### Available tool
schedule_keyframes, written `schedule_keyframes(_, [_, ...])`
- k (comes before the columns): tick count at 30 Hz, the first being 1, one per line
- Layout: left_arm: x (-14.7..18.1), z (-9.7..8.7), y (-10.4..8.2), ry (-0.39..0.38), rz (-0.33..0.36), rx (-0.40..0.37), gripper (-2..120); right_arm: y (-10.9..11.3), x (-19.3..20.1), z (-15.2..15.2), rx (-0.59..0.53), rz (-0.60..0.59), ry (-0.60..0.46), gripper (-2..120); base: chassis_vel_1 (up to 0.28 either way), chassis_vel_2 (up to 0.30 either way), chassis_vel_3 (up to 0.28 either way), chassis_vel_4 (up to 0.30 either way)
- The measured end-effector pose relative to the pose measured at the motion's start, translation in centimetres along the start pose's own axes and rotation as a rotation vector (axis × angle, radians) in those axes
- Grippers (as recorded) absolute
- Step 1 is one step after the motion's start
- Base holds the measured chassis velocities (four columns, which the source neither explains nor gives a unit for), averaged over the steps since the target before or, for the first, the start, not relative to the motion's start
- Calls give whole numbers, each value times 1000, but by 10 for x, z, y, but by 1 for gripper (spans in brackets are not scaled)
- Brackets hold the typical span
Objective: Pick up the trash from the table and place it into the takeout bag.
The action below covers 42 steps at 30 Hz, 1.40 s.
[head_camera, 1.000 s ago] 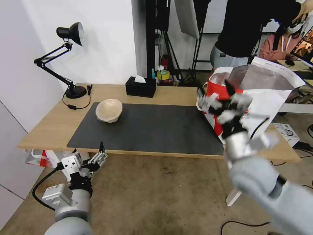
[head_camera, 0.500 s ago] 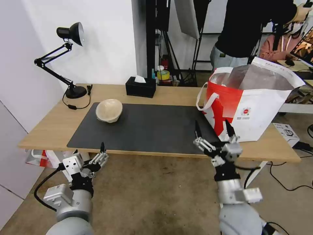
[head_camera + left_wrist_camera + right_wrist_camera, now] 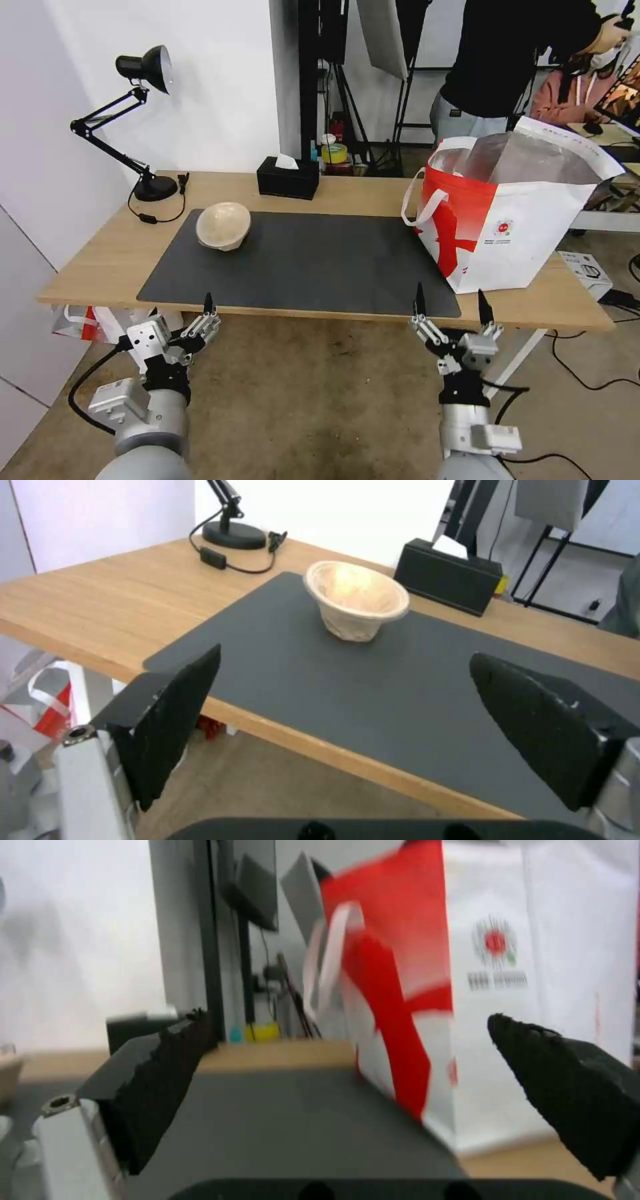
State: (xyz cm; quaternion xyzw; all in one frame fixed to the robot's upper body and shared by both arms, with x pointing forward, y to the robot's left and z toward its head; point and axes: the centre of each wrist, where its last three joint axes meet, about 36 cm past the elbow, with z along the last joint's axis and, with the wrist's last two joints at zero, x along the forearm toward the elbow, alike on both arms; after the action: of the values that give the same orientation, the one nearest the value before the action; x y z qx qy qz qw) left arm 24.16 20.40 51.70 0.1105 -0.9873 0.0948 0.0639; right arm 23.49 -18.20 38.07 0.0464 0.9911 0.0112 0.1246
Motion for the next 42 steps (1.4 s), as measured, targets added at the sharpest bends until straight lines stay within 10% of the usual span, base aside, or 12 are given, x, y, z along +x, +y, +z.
schedule_keyframes(42, [0,1,0,7,0,-5,100,1,23,18,21,-40,25,100,0,0,0,0])
